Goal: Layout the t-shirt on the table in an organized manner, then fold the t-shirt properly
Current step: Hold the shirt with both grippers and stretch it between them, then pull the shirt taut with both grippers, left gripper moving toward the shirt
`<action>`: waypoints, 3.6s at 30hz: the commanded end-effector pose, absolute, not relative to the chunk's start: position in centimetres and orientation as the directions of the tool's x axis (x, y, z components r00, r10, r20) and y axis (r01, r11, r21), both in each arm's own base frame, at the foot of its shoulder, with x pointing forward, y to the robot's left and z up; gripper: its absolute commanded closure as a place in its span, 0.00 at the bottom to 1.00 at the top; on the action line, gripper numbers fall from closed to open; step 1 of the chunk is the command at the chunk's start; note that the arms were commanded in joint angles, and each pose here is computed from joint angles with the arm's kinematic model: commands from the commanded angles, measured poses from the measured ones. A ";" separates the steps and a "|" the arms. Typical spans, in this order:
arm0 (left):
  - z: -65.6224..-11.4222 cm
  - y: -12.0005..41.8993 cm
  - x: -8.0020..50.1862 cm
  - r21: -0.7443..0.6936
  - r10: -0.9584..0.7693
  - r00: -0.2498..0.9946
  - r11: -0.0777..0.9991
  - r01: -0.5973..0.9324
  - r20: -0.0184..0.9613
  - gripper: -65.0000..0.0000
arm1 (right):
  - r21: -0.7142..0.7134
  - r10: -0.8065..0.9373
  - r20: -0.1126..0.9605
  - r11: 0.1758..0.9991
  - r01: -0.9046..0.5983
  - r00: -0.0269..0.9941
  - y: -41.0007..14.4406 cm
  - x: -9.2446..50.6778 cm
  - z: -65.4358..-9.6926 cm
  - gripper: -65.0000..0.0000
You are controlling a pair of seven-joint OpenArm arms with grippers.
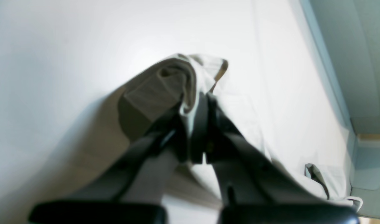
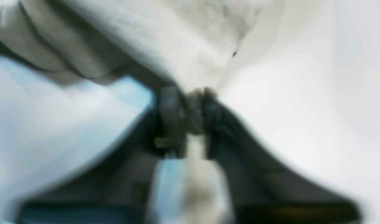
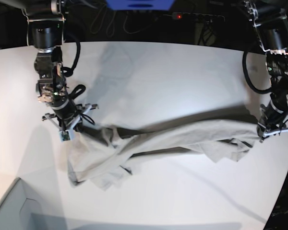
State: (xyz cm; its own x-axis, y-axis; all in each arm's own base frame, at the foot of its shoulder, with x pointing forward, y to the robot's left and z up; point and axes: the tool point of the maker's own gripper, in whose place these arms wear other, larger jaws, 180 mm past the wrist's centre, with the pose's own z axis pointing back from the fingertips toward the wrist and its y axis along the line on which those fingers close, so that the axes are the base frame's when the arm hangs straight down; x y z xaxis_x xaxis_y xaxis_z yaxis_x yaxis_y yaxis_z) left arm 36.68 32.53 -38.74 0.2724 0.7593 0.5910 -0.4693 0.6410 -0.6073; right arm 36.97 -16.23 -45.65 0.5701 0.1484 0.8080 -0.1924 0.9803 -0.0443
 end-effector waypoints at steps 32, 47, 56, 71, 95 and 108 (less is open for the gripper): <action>-34.1 32.3 36.2 -0.638 0.731 0.221 0.675 -0.369 0.645 0.39 | -0.261 0.262 0.916 0.964 -0.044 0.304 -22.7 29.9 -32.2 1.00; -41.3 29.0 32.9 -0.590 0.750 0.325 0.657 -0.470 0.576 0.39 | -0.261 0.255 0.904 0.965 -0.030 0.344 -23.0 31.3 -32.0 1.00; -40.3 27.9 34.9 -0.606 0.747 0.310 0.660 -0.444 0.588 0.72 | -0.261 0.254 0.903 0.965 -0.027 0.346 -23.1 31.2 -32.0 1.00; -41.6 28.2 33.4 -0.591 0.754 0.320 0.651 -0.476 0.573 0.33 | -0.259 0.252 0.902 0.966 -0.027 0.351 -23.1 31.2 -32.3 1.00; -42.4 27.9 34.0 -0.624 0.791 0.312 0.608 -0.491 0.526 1.00 | -0.260 0.252 0.901 0.965 -0.026 0.353 -23.2 31.2 -32.3 1.00; -36.6 27.4 38.4 -0.709 0.801 0.223 0.597 -0.376 0.556 1.00 | -0.262 0.254 0.910 0.965 -0.021 0.329 -23.2 32.0 -31.5 1.00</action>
State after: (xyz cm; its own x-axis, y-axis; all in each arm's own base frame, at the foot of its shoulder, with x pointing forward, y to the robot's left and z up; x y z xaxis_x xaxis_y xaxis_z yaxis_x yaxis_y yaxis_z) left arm 37.64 26.86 -38.11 0.2501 0.8103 0.5300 -0.4049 0.5847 -0.7029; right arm 31.19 -22.93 -33.22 0.3871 0.2449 0.8889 -0.0347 0.9673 -0.2514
